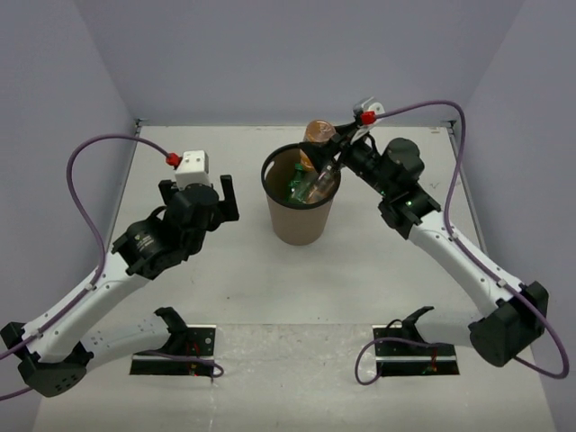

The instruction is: Put the plastic bottles in the bin

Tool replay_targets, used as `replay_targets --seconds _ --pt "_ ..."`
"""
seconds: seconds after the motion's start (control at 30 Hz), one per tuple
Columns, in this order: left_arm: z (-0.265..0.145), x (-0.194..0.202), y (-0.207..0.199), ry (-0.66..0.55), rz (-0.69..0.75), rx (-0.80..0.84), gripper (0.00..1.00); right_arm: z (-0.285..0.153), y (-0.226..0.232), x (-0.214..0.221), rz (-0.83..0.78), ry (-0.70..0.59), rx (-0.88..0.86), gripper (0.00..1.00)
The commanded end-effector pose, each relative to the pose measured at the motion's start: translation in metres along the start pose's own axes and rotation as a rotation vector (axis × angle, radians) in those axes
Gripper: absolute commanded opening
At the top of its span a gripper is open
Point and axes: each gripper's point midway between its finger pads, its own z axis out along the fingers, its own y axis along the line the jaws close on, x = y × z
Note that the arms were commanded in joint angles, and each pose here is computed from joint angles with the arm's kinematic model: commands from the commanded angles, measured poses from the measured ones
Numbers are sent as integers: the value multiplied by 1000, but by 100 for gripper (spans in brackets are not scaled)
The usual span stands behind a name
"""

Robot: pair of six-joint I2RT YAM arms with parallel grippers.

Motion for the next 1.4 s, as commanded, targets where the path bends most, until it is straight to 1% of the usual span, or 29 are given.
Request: replay_targets --seconds 0.0,0.03,0.1,0.17,0.23,0.27,0.3,0.33,0.47,0.53,0.6,0.63,0.67,0.7,0.73,0.77,0.8,0.83,0.87,0.9,0.97,1.0,1.03,1.07,1.13,1.17,1.23,1.3,1.37 --pt "0 -5 4 -9 -9 -31 100 23 15 -19 -37 -118 -62 25" --pt "1 -2 5 -8 -4 -28 100 32 13 -4 -47 -84 -63 28" --pt "1 -1 6 -10 3 -28 100 40 15 6 -72 -70 -50 31" --pt "0 -3 7 -17 3 -24 100 45 14 18 -69 -30 -51 43" --pt "-1 -3 7 -17 9 -19 100 46 16 23 -74 -16 -58 59" --pt "-1 -4 7 -17 13 -18 100 46 18 26 -78 -2 -67 78" --pt "0 -4 6 -16 15 -17 100 45 19 26 -82 0 -70 91" --pt "1 -3 6 -11 20 -16 100 44 20 23 -84 -1 -71 99" --pt "10 2 1 16 25 -10 100 37 17 1 -114 -14 -36 99" --pt "16 2 -3 19 15 0 100 31 17 -17 -144 -30 -17 99" --pt "19 -7 -1 5 -18 -5 100 20 12 -37 -159 -41 36 99" --pt "22 -8 -1 14 -22 4 100 11 -9 -47 -121 -14 179 99" --pt "29 -15 10 6 -35 -28 100 1 -23 -54 -75 0 285 99" --pt "34 -18 8 22 -29 2 100 -25 -51 -60 -8 55 490 99" --pt "45 -26 31 22 -65 -50 100 -38 -59 -58 1 97 552 99" --pt "51 -30 39 29 -84 -55 100 -52 -64 -56 1 139 598 99" --pt "56 -30 40 54 -101 -22 100 -80 -66 -46 20 200 653 99" --pt "59 -32 57 54 -113 -61 100 -98 -72 -43 22 203 716 99" --pt "59 -33 61 46 -113 -68 100 -114 -73 -37 23 208 741 99" --pt "56 -34 68 33 -105 -92 100 -144 -72 -29 37 188 761 99" --pt "47 -33 77 23 -107 -127 100 -177 -74 -26 46 147 813 99" --pt "43 -33 82 11 -116 -153 100 -203 -72 -23 62 118 827 99" --pt "41 -28 87 14 -118 -167 100 -216 -72 -22 66 110 840 99" --pt "31 -29 90 -14 -131 -165 100 -233 -75 -12 68 134 884 99" --pt "18 -22 97 -72 -146 -150 100 -254 -75 -13 78 110 915 99" --pt "14 -18 99 -87 -133 -144 100 -260 -75 -1 72 147 920 99" --pt "4 -8 107 -135 -137 -144 100 -263 -68 10 91 178 874 99" --pt "0 1 118 -168 -124 -172 100 -268 -65 25 122 214 867 99" --pt "0 7 123 -175 -140 -195 100 -271 -67 41 128 246 883 99"
